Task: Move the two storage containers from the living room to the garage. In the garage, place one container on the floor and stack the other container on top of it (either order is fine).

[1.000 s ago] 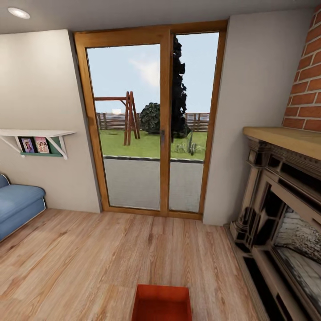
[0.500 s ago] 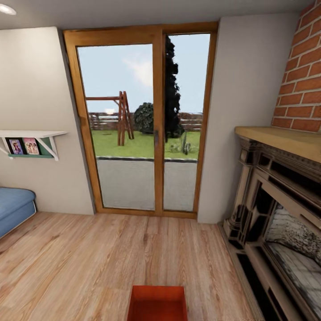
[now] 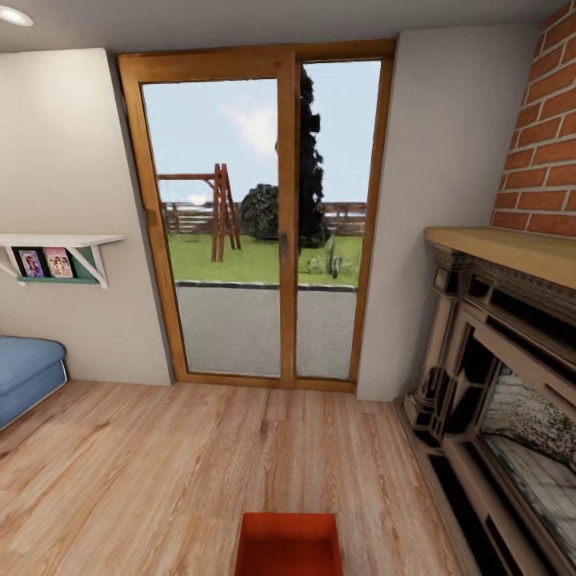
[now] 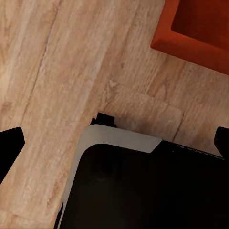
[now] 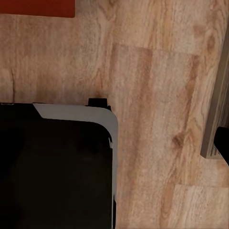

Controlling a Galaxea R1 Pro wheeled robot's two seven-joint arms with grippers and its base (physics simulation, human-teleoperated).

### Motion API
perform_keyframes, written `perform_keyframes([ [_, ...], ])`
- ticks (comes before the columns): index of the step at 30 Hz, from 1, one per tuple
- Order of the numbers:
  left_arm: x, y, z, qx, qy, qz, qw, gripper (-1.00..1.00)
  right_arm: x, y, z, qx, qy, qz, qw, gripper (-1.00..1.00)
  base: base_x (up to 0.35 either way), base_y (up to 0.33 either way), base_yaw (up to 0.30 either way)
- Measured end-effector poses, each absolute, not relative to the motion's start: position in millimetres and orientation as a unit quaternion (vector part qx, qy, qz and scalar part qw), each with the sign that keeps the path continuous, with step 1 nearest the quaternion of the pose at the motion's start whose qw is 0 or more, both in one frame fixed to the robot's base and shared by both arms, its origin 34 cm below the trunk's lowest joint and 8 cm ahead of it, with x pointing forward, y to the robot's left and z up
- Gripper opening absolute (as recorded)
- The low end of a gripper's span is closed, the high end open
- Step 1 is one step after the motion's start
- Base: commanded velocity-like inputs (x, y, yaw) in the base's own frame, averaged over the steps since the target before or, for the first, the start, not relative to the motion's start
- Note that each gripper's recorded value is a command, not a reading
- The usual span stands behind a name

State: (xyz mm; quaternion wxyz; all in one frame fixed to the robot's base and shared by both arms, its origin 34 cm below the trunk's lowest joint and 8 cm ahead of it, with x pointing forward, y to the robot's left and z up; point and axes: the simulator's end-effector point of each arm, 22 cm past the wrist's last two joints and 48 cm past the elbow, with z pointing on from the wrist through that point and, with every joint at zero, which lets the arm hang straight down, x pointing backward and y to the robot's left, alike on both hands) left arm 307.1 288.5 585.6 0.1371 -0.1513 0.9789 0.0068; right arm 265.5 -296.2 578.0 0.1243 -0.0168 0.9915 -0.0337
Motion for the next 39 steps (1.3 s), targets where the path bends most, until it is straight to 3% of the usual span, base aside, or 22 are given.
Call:
perform_keyframes([
  [39, 308.3, 287.1, 581.1, -0.153, 0.979, 0.006, 0.137, 1.00, 266.2, -293.4, 573.4, -0.019, 0.992, -0.032, 0.124, 1.00, 0.000, 0.000, -0.024],
])
